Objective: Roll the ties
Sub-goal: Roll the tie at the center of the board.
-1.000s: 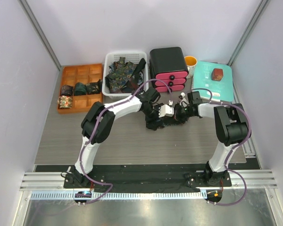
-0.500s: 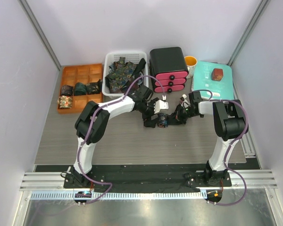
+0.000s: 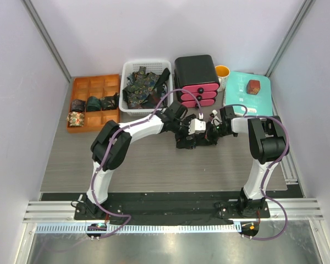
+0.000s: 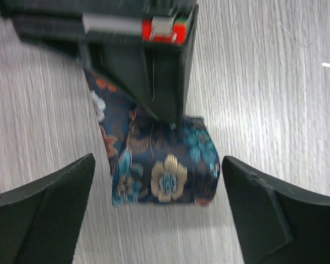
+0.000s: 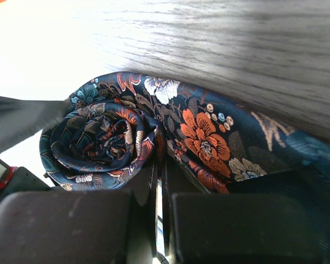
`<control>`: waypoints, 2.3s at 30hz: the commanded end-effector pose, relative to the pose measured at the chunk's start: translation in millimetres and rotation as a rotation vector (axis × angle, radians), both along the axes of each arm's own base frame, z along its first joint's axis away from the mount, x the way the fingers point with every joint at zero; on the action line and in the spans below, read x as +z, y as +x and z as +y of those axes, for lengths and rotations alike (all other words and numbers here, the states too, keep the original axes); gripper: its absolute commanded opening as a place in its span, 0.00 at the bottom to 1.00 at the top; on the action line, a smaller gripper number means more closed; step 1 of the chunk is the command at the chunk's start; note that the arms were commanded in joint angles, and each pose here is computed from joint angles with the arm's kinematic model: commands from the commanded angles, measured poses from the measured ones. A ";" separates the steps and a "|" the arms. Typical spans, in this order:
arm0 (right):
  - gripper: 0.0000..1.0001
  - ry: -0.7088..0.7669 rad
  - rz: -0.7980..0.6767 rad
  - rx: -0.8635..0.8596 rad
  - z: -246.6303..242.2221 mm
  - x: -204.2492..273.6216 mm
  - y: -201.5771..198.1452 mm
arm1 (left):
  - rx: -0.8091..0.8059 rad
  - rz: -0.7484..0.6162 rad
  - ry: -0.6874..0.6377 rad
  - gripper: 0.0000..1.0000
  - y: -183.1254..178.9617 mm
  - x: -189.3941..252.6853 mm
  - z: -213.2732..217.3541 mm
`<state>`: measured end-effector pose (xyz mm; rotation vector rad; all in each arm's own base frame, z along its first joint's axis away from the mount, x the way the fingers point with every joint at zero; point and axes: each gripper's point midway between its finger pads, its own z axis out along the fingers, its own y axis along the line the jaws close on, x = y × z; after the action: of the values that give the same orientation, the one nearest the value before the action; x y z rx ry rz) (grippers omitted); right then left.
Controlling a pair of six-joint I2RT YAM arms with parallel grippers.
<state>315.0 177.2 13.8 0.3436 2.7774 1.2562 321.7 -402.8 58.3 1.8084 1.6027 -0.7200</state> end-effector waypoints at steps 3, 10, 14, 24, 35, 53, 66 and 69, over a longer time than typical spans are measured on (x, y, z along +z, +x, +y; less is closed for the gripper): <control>0.01 -0.192 0.034 -0.011 -23.5 -43.7 -7.7 | -0.033 -0.126 -0.007 0.75 14.9 2.8 -22.8; 0.03 -0.145 0.000 0.014 -18.3 -24.2 -9.2 | -0.029 -0.056 0.114 0.34 7.3 -30.6 3.0; 0.19 -0.076 -0.055 0.027 -11.8 6.4 -2.8 | -0.050 -0.004 0.117 0.19 -3.1 -32.4 16.1; 0.26 -0.055 -0.168 -0.011 -10.3 42.5 35.5 | -0.123 0.058 0.142 0.13 -29.3 -37.6 35.7; 0.25 -0.263 -0.094 0.073 -27.0 -19.4 11.3 | -0.035 0.080 0.087 0.13 -15.7 -23.2 42.0; 0.25 -0.402 -0.020 0.140 -43.7 -34.5 -33.9 | 0.176 0.096 0.096 0.12 11.2 -19.5 56.7; 0.38 -0.054 -0.151 0.045 9.8 41.5 7.1 | 0.108 0.128 0.282 0.14 -10.5 -56.9 66.5; 0.50 0.011 -0.138 0.007 18.7 52.7 12.7 | 0.107 0.134 0.304 0.15 -10.6 -61.4 68.4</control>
<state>314.6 181.6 31.4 0.1716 2.7743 1.1023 321.3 -367.6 36.0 1.8030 1.8035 -0.6765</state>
